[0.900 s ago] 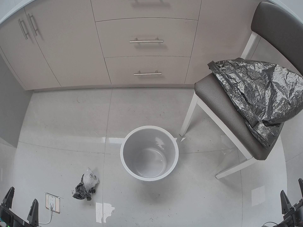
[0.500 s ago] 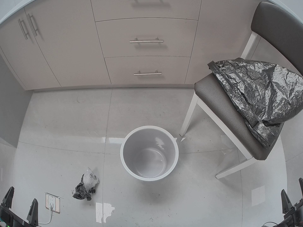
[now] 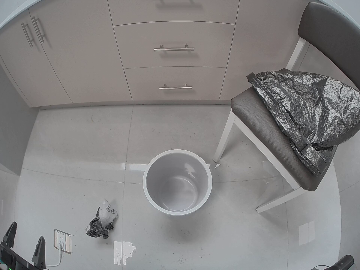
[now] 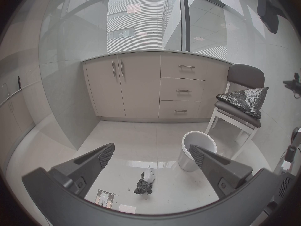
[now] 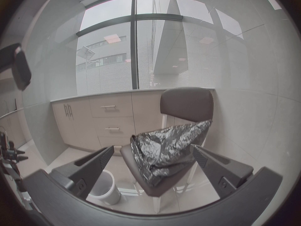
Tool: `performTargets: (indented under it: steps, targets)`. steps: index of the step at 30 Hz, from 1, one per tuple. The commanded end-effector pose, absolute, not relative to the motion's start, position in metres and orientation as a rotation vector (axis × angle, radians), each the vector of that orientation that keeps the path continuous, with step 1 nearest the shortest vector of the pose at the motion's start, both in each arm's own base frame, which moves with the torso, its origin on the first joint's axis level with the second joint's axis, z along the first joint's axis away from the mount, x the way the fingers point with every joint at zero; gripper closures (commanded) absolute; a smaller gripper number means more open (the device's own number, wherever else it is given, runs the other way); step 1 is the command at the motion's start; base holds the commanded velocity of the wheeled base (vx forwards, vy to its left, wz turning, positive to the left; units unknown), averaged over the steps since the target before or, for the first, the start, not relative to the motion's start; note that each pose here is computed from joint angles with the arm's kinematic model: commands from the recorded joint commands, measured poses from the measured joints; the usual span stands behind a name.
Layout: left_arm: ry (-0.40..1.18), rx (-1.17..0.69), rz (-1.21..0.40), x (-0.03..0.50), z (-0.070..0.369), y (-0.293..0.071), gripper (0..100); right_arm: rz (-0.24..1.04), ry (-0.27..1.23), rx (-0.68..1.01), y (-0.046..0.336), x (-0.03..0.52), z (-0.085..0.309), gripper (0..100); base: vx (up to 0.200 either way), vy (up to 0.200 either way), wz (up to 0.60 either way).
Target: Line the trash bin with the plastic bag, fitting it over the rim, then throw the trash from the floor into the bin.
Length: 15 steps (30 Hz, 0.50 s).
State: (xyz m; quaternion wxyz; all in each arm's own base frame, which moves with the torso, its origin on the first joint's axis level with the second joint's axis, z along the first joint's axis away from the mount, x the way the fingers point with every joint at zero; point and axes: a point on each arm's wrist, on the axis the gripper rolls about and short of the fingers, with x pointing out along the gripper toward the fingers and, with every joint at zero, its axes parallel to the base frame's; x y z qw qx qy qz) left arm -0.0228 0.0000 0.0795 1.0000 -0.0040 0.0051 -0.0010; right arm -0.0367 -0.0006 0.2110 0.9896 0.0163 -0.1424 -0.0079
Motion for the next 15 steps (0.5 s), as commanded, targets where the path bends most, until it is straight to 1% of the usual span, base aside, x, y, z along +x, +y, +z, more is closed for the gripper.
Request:
performTargets:
  steps: [1, 2, 4, 5, 6, 8, 9, 11, 13, 15]
  targets:
    - [-0.023, -0.015, -0.011, -0.025, 0.085, 0.0, 0, 0.001, -0.15, 0.071, 0.0, 0.016, 0.229, 0, 0.0, 0.0, 0.0]
    - [-0.169, -0.153, -0.048, -0.041, 0.161, 0.001, 0, 0.003, -0.12, 0.068, 0.0, 0.028, 0.223, 0, 0.0, 0.0, 0.0]
    - [-0.187, -0.225, -0.073, -0.045, 0.208, 0.002, 0, 0.018, -0.079, 0.062, 0.001, 0.038, 0.221, 0, 0.0, 0.0, 0.0]
    - [-0.187, -0.225, -0.073, -0.045, 0.208, 0.002, 0, 0.018, -0.079, 0.062, 0.001, 0.038, 0.221, 0, 0.0, 0.0, 0.0]
    - [-0.134, -0.21, -0.077, -0.04, 0.23, 0.001, 0, 0.05, -0.035, 0.063, 0.002, 0.049, 0.22, 0, 0.0, 0.0, 0.0]
    - [-0.105, -0.199, -0.081, -0.035, 0.231, 0.001, 0, 0.059, -0.024, 0.068, 0.003, 0.053, 0.22, 0, 0.0, 0.0, 0.0]
    - [-0.03, -0.164, -0.104, -0.02, 0.23, 0.0, 0, 0.085, -0.009, 0.074, 0.005, 0.064, 0.221, 0, 0.0, 0.0, 0.0]
    - [0.028, -0.161, -0.116, -0.009, 0.226, -0.001, 0, 0.089, 0.005, 0.072, 0.006, 0.073, 0.22, 0, 0.0, 0.0, 0.0]
    - [0.128, -0.163, -0.137, 0.008, 0.218, -0.003, 0, 0.092, 0.038, 0.066, 0.008, 0.087, 0.219, 0, 0.0, 0.0, 0.0]
    - [0.177, -0.165, -0.181, 0.017, 0.216, -0.004, 0, 0.093, 0.065, 0.068, 0.009, 0.097, 0.219, 0, 0.0, 0.0, 0.0]
